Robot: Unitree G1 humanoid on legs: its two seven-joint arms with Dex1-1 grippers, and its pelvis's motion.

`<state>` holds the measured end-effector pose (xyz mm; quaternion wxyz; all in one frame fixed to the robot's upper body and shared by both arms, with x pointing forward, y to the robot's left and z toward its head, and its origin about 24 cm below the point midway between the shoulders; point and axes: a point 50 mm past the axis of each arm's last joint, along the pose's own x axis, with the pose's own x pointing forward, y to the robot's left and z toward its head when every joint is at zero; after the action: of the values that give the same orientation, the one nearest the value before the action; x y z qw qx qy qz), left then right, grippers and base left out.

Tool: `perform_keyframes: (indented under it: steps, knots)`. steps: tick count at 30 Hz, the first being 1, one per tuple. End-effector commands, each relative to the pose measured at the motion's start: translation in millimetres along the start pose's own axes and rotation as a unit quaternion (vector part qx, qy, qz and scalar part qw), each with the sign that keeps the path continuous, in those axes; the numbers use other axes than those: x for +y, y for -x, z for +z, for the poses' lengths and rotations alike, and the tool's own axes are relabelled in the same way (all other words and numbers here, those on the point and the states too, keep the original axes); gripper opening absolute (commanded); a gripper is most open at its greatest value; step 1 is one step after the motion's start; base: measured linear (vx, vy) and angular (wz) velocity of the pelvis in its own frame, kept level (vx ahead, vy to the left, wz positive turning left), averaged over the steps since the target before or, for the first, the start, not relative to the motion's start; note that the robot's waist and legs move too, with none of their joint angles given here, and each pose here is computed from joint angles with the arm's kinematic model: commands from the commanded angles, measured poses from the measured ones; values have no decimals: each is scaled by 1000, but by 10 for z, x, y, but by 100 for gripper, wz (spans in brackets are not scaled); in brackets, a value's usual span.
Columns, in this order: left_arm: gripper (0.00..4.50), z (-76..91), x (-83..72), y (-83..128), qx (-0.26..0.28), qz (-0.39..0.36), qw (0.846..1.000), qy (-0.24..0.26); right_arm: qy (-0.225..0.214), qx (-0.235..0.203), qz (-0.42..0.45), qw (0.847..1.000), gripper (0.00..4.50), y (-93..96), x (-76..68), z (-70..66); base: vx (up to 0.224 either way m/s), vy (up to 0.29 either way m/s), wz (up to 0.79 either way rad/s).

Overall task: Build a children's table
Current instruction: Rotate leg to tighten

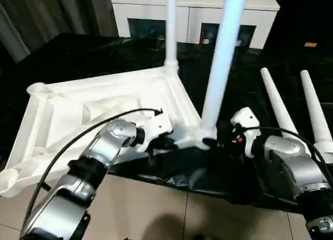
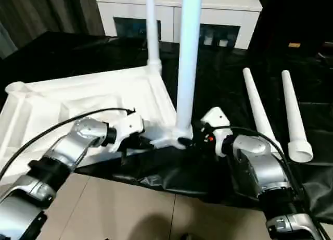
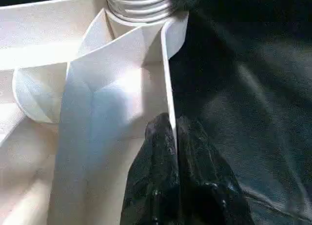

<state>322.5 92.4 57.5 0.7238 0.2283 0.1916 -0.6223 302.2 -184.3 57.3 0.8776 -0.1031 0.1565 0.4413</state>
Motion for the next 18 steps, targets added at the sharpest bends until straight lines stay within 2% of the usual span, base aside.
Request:
perform_keyframes:
  steps: [1, 8, 10, 13, 14, 18]
  knots:
    - [0, 231, -31, -12, -26, -36, 998, -53, 10, -12, 11, 1000, 383, 20, 6, 88, 0, 0, 0]
    - [0, 235, -41, 10, -24, -40, 997, -54, -4, -14, 38, 999, 383, 2, 57, 68, 0, 0, 0]
    - [0, 228, -43, 10, -23, -40, 998, -53, -19, -19, 38, 999, 357, 1, 49, 58, 0, 0, 0]
    - [0, 219, -46, 12, -21, -41, 998, -52, -22, -17, 42, 999, 347, 8, 49, 52, 0, 0, 0]
    - [0, 217, -44, 12, -21, -40, 998, -52, -23, -16, 45, 999, 315, 11, 52, 49, 0, 0, 0]
    - [0, 196, -42, 9, -17, -38, 998, -50, -23, -12, 47, 999, 297, 28, 51, 36, 0, 0, 0]
